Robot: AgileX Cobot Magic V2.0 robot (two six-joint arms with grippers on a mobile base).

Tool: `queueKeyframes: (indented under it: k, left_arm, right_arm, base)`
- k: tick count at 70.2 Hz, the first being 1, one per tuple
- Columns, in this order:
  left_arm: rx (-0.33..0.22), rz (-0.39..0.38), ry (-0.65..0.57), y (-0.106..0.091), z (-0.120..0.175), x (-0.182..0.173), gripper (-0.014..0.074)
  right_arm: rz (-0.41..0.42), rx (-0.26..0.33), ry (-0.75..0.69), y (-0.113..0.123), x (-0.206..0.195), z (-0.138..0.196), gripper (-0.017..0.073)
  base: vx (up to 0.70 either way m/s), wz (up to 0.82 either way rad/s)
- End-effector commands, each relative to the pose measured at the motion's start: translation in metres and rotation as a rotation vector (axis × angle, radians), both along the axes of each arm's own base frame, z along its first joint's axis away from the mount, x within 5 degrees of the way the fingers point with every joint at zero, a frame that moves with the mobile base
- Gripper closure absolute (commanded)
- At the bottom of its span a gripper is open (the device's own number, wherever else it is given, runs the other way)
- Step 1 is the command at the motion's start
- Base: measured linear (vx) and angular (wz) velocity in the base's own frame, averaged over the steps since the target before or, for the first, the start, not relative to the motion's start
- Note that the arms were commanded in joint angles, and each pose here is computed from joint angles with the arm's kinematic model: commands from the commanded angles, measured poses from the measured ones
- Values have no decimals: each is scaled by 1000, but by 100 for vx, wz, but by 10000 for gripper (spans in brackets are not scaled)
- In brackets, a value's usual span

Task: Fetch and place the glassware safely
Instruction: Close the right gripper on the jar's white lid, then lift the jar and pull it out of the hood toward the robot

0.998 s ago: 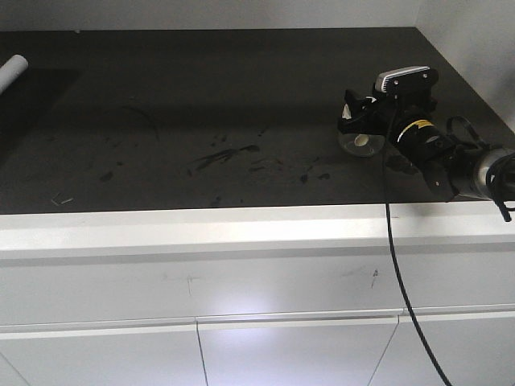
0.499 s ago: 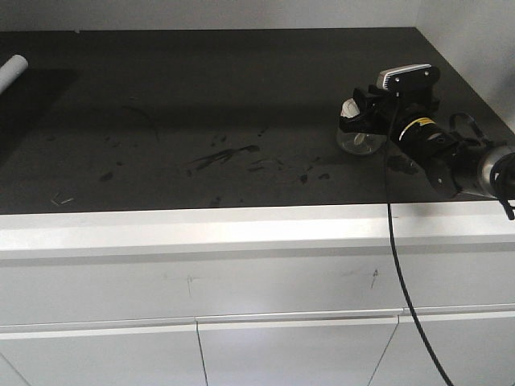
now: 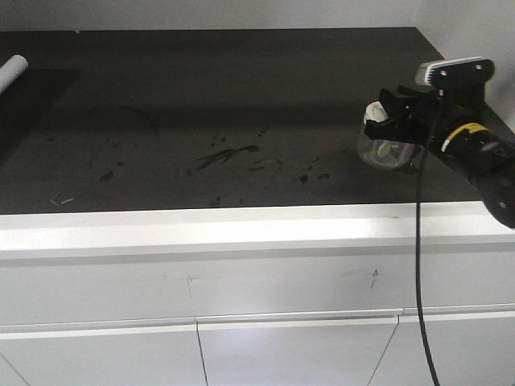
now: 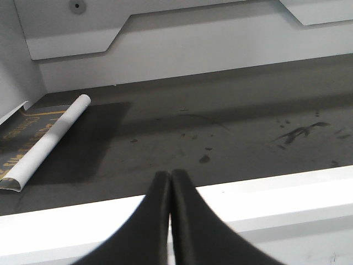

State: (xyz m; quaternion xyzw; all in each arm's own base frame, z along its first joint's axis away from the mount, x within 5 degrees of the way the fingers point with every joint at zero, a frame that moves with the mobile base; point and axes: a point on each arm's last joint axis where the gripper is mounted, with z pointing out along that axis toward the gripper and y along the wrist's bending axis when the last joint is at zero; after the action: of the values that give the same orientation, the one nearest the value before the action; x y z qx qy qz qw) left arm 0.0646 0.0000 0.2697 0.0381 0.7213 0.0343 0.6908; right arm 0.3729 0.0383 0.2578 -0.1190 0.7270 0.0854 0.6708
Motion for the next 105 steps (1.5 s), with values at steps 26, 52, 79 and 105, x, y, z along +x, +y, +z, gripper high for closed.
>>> queueKeyframes:
  k: [26,52,79,105]
  left_arm:
    - [-14,-9,-83,-1,14,0,601]
    - [-14,-9,-83,-1,14,0,601]
    - [-14,-9,-83,-1,14,0,601]
    - [-14,-9,-83,-1,14,0,601]
  right_arm:
    - [231,-20,-178,50,-115,35,563]
    - [524,17,-178,106,-175,27,563]
    - [803,72,-215,153,-221,31,563]
    - [851,133,-177,157,-224,37,560]
  base:
    - [0,0]
    - [0,0]
    - [0,0]
    - [0,0]
